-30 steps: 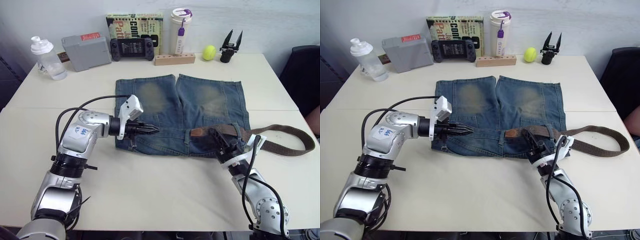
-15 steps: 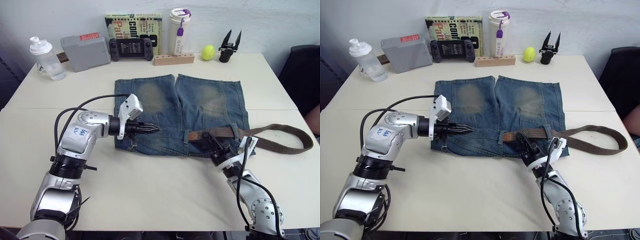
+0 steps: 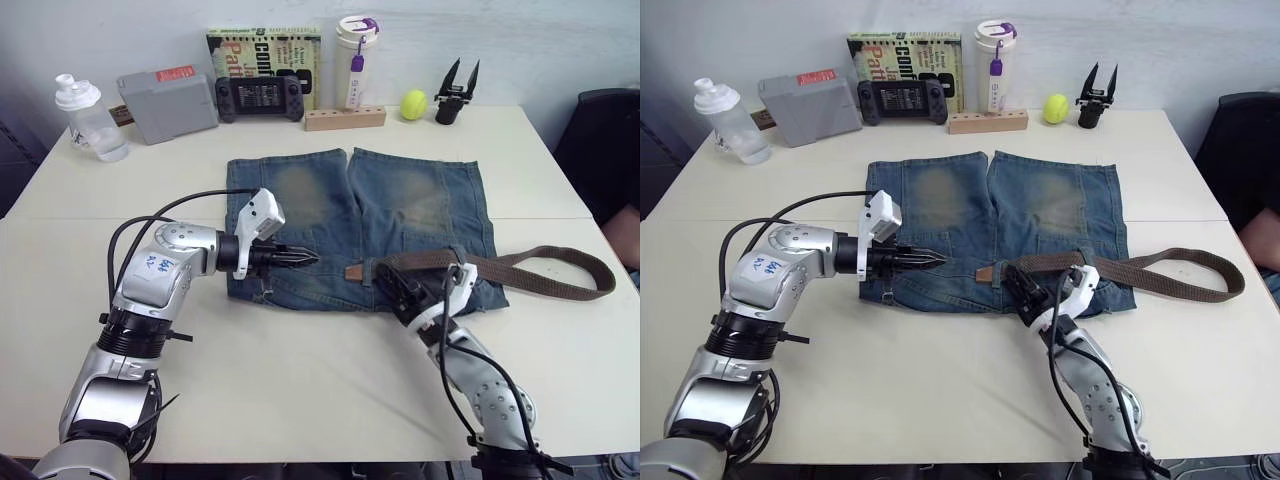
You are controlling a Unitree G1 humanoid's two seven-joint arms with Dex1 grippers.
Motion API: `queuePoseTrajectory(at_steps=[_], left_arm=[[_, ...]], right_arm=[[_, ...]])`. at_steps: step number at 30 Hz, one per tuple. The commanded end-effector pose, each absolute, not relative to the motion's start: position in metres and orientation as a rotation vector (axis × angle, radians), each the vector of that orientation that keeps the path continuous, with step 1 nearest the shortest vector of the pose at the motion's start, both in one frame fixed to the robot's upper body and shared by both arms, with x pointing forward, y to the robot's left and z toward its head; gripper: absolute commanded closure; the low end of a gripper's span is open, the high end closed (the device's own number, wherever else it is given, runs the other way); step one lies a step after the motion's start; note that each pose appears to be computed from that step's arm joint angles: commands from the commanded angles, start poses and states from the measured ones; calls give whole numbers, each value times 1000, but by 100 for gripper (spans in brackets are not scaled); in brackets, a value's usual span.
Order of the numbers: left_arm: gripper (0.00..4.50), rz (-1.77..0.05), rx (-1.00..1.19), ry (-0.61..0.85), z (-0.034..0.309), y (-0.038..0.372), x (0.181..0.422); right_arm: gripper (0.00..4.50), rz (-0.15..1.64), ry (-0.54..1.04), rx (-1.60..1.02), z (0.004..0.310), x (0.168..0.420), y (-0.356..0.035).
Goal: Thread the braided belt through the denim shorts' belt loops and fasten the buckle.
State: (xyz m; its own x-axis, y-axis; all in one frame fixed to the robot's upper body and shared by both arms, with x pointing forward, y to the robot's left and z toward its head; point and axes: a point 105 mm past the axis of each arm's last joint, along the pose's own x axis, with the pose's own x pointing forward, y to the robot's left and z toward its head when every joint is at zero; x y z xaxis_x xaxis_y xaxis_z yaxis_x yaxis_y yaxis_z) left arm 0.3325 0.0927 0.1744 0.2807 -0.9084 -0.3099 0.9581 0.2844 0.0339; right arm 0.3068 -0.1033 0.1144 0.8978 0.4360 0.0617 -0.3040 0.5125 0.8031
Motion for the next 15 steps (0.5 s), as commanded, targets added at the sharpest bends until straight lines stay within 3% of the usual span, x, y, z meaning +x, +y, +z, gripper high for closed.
queuePoseTrajectory(at_steps=[1, 10, 15], left_arm=[[445, -1264, 240, 192, 186, 93, 330], [445, -1267, 265, 193, 181, 89, 331], [445, -1279, 494, 66, 165, 79, 332]], right_arm=[[450, 477, 223, 863, 106, 307, -77], [450, 508, 301, 856, 102, 306, -66], [450, 440, 297, 1006, 105, 311, -78]])
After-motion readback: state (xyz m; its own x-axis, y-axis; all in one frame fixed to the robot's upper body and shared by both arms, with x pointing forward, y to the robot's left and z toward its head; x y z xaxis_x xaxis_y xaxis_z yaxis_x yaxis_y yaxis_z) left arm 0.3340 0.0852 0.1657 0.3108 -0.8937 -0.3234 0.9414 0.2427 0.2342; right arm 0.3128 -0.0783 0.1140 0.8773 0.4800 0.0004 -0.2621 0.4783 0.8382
